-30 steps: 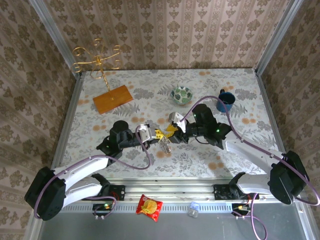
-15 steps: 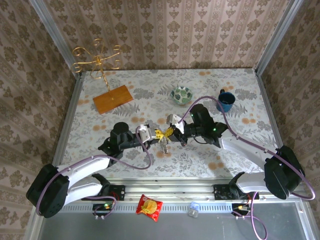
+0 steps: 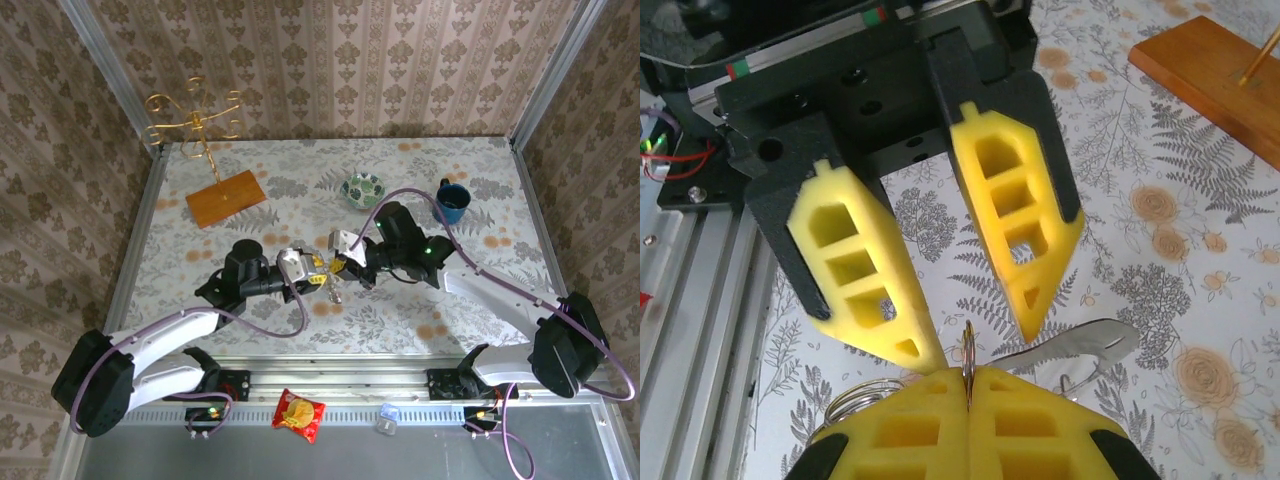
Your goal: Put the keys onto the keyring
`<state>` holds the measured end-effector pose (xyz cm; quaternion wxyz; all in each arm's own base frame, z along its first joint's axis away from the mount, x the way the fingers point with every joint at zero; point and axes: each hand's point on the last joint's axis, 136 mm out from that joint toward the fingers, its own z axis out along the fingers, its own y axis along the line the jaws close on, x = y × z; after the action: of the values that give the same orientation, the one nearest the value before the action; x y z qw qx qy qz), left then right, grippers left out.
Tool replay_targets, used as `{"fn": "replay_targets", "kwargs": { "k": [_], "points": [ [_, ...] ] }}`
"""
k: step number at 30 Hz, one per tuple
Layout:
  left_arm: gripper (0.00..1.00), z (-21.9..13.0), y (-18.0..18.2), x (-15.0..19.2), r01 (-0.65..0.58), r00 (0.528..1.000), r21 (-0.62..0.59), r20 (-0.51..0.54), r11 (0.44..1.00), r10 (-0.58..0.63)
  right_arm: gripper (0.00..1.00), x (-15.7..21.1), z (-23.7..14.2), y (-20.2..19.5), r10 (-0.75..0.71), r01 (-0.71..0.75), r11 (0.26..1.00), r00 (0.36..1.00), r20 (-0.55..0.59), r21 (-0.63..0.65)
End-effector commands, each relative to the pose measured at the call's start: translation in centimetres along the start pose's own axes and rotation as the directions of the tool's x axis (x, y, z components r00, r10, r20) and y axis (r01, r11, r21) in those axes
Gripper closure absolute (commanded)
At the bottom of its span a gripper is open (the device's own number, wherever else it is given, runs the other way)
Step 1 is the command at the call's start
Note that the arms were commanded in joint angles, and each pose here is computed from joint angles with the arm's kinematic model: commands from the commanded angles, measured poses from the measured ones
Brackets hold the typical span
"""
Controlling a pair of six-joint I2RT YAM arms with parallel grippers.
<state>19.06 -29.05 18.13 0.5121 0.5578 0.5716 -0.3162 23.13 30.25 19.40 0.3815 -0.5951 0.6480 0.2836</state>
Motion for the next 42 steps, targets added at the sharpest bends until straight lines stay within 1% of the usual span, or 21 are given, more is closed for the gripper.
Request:
{"fn": "replay_targets", "kwargs": {
  "k": [1, 3, 5, 8, 10, 12, 13, 14, 15, 16, 17, 18, 22, 26, 28, 34, 36, 42],
  "points": [
    [0.71, -0.1, -0.1, -1.1, -0.036, 0.999, 0.024, 0.0, 0.999, 0.036, 1.0, 0.4, 0.1, 0.3, -0.077, 0.078, 0.997, 0.993, -0.086, 0.0],
    [0.72, -0.1, -0.1, -1.3, -0.039, 0.999, 0.028, 0.005, 0.999, 0.039, 1.0, 0.5, 0.3, 0.4, -0.106, 0.107, 0.994, 0.988, -0.116, 0.001],
    [0.75, -0.1, -0.1, -1.5, -0.042, 0.999, 0.033, 0.009, 0.999, 0.042, 1.0, 0.4, 0.4, 0.5, -0.133, 0.134, 0.991, 0.981, -0.14, -0.001],
    [0.8, 0.0, -0.1, -1.7, -0.041, 0.999, 0.04, 0.012, 0.998, 0.04, 1.0, -0.1, 0.6, 1.0, -0.16, 0.159, 0.987, 0.977, -0.143, -0.017],
    [0.88, 0.2, -0.1, -1.6, -0.039, 0.999, 0.048, 0.006, 0.998, 0.038, 1.0, -0.7, 0.7, 1.2, -0.161, 0.16, 0.987, 0.98, -0.121, -0.022],
    [1.0, 0.3, -0.2, -1.5, -0.036, 0.999, 0.055, -0.001, 0.998, 0.036, 1.0, -1.1, 0.6, 1.3, -0.148, 0.146, 0.989, 0.984, -0.098, -0.021],
    [1.0, 0.3, -0.1, -1.4, -0.037, 0.999, 0.052, -0.003, 0.998, 0.037, 1.0, -1.2, 0.5, 1.2, -0.135, 0.135, 0.991, 0.987, -0.088, -0.012],
    [1.0, 0.2, -0.1, -1.5, -0.037, 0.999, 0.047, -0.002, 0.998, 0.037, 0.97, -1.3, 0.3, 1.0, -0.113, 0.113, 0.994, 0.991, -0.077, 0.001],
    [1.0, 0.1, 0.0, -1.5, -0.039, 0.999, 0.041, 0.003, 0.998, 0.039, 0.81, -1.2, 0.0, 0.8, -0.082, 0.083, 0.996, 0.995, -0.064, 0.012],
    [1.0, 0.0, 0.0, -1.5, -0.04, 0.999, 0.032, 0.011, 0.999, 0.04, 0.62, -0.9, -0.3, 0.5, -0.046, 0.048, 0.999, 0.997, -0.054, 0.026],
    [1.0, 0.0, 0.1, -1.6, -0.042, 0.999, 0.024, 0.02, 0.999, 0.041, 0.57, -0.5, -0.6, 0.3, -0.022, 0.024, 0.999, 0.999, -0.049, 0.04],
    [1.0, 0.0, 0.1, -1.6, -0.037, 0.999, 0.017, 0.028, 0.999, 0.037, 0.56, -0.1, -0.8, 0.3, 0.0, 0.002, 0.999, 0.999, -0.044, 0.048],
    [1.0, 0.0, 0.2, -1.6, -0.041, 0.998, 0.004, 0.042, 0.999, 0.041, 0.56, 1.0, -1.2, 0.5, 0.09, -0.088, 0.995, 0.996, -0.028, 0.05],
    [1.0, -0.1, 0.2, -1.6, -0.045, 0.998, -0.005, 0.051, 0.999, 0.045, 0.58, 1.0, -0.9, 0.3, 0.156, -0.156, 0.987, 0.988, 0.016, 0.041],
    [1.0, -0.1, 0.2, -1.5, -0.047, 0.998, -0.009, 0.045, 0.999, 0.047, 0.6, 0.7, -0.7, 0.3, 0.175, -0.176, 0.984, 0.984, 0.027, 0.025],
    [1.0, -0.1, 0.2, -1.4, -0.05, 0.998, -0.009, 0.042, 0.999, 0.05, 0.61, -0.2, -0.8, 0.0, 0.186, -0.187, 0.982, 0.981, 0.062, 0.02],
    [1.0, -0.1, 0.2, -1.5, -0.054, 0.997, -0.01, 0.045, 0.998, 0.054, 0.64, -0.3, -0.7, -0.1, 0.188, -0.19, 0.982, 0.98, 0.061, 0.019],
    [1.0, -0.1, 0.1, -1.6, -0.052, 0.997, -0.009, 0.052, 0.999, 0.053, 0.83, 0.2, 0.0, -0.4, 0.208, -0.209, 0.978, 0.977, 0.034, 0.014]
  ]
}}
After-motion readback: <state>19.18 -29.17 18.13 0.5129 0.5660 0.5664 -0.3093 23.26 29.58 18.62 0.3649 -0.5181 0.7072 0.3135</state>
